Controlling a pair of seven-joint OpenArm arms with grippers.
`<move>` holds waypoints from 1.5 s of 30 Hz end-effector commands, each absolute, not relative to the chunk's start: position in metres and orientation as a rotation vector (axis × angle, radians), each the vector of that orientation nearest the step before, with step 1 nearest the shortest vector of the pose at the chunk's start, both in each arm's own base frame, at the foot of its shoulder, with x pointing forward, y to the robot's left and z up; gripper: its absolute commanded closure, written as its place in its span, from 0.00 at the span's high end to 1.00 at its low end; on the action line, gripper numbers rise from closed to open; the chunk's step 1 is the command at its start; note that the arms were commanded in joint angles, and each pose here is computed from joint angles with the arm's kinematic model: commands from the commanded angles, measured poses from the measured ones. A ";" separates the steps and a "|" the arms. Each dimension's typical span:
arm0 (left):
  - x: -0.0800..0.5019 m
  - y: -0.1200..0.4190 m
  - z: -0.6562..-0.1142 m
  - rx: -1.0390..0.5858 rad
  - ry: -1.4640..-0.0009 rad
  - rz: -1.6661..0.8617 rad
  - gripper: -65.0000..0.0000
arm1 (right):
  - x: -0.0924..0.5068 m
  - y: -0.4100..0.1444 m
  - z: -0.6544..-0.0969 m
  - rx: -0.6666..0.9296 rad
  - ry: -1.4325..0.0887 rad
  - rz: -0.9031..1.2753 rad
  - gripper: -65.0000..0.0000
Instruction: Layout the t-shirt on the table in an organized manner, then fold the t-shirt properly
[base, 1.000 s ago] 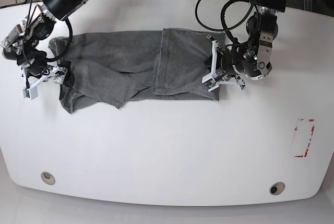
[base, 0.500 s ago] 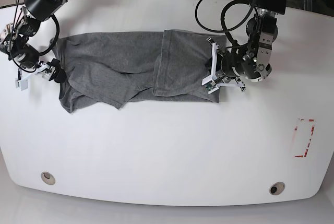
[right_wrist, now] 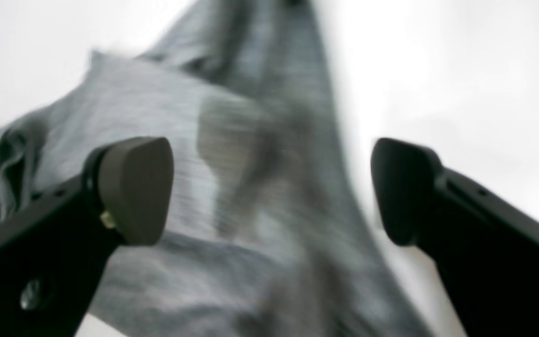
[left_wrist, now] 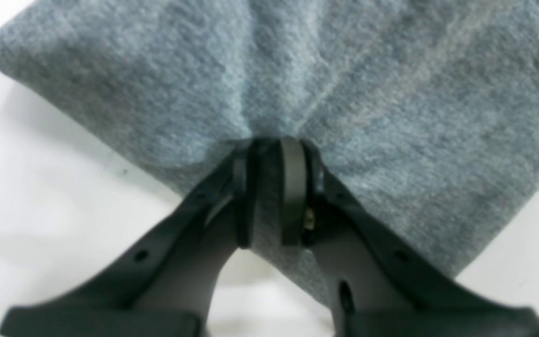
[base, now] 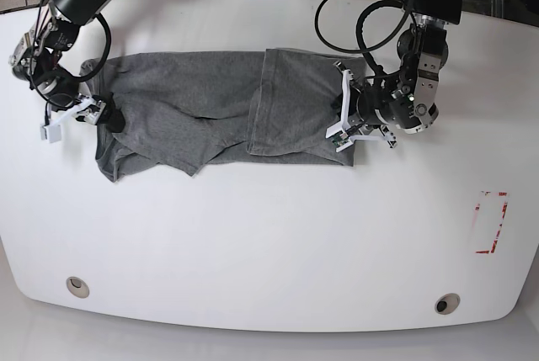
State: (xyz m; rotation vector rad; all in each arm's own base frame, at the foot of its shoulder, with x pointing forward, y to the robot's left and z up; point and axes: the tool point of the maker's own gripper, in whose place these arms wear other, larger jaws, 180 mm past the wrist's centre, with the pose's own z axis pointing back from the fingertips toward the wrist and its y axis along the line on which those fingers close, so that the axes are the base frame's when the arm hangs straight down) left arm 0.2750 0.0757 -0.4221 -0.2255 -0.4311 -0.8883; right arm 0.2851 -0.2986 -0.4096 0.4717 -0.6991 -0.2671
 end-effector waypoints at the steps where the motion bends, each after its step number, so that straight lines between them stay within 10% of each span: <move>1: 0.274 0.095 -0.428 -0.143 -0.370 -0.895 0.11 | 0.282 -0.285 -0.417 0.464 -0.638 -0.228 1.00; 10: 0.274 0.095 -0.428 -0.143 -0.370 -0.895 0.11 | 0.286 -0.256 -0.421 0.494 -0.628 -0.168 0.73; 21: 0.273 0.095 -0.428 -0.140 -0.368 -0.895 0.11 | 0.290 -0.257 -0.417 0.482 -0.646 -0.149 0.00; 45: 0.269 -0.014 -0.450 -0.251 -0.329 -1.087 0.11 | 0.300 -0.230 -0.286 0.182 -0.883 0.291 0.00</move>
